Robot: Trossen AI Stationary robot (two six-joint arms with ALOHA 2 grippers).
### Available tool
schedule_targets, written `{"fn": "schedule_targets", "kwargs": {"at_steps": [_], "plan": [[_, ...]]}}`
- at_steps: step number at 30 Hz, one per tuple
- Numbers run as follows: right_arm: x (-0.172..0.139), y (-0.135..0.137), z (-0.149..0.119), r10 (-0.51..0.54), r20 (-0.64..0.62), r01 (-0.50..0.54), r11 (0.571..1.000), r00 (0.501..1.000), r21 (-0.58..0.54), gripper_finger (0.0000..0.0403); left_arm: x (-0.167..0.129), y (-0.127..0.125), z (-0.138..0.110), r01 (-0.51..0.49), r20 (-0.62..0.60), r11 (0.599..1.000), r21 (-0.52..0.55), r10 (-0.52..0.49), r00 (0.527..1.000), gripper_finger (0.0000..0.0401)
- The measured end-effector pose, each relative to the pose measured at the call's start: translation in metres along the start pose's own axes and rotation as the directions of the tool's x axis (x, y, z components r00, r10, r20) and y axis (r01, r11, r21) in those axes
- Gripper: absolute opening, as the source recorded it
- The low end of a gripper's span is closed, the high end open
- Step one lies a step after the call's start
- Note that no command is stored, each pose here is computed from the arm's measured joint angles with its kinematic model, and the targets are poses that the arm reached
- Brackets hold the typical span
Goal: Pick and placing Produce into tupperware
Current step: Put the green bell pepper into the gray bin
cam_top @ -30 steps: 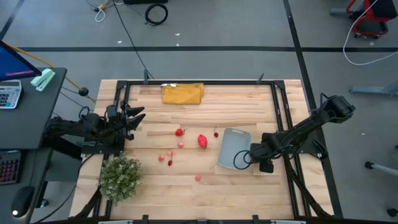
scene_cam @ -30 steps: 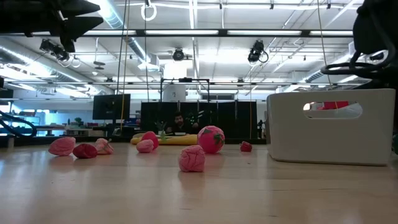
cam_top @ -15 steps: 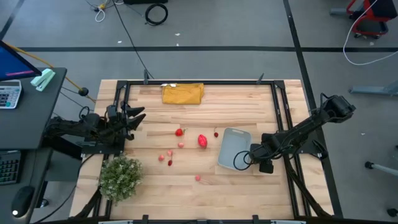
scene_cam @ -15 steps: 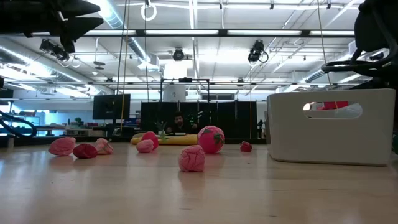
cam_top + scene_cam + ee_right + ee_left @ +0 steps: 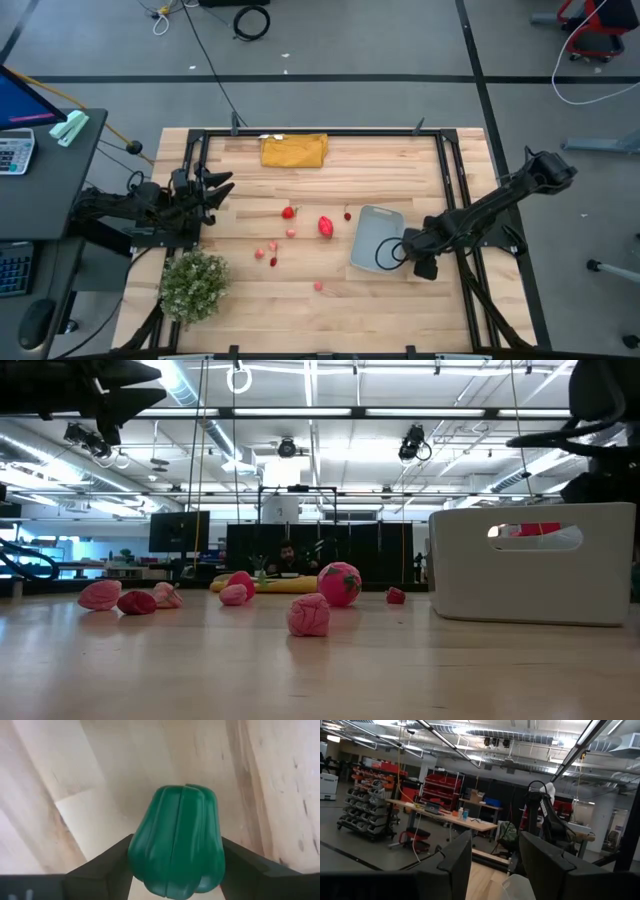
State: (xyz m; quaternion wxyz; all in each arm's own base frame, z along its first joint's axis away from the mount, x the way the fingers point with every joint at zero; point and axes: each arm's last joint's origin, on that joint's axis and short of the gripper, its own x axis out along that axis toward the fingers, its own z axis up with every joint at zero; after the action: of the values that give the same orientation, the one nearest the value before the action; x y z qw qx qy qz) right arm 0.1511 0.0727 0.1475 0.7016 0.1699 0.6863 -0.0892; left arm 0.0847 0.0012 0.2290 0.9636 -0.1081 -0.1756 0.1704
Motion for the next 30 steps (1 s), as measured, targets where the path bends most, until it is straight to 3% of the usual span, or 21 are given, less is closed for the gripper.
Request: {"fn": "schedule_targets", "kwargs": {"at_steps": [12,30], "plan": [[-0.018,-0.002,-0.004,0.095,0.078,-0.101,0.992,0.992,0.071,0.0241,0.000,0.000,0.002,0.000,0.015,0.994,0.108,-0.001,1.000,0.0172],[-0.024,0.011,0.005,0.264,0.168,-0.273,0.961,0.950,0.034,0.0241,0.000,0.000,0.005,0.000,0.042,0.995,0.100,-0.004,0.999,0.0172]]}}
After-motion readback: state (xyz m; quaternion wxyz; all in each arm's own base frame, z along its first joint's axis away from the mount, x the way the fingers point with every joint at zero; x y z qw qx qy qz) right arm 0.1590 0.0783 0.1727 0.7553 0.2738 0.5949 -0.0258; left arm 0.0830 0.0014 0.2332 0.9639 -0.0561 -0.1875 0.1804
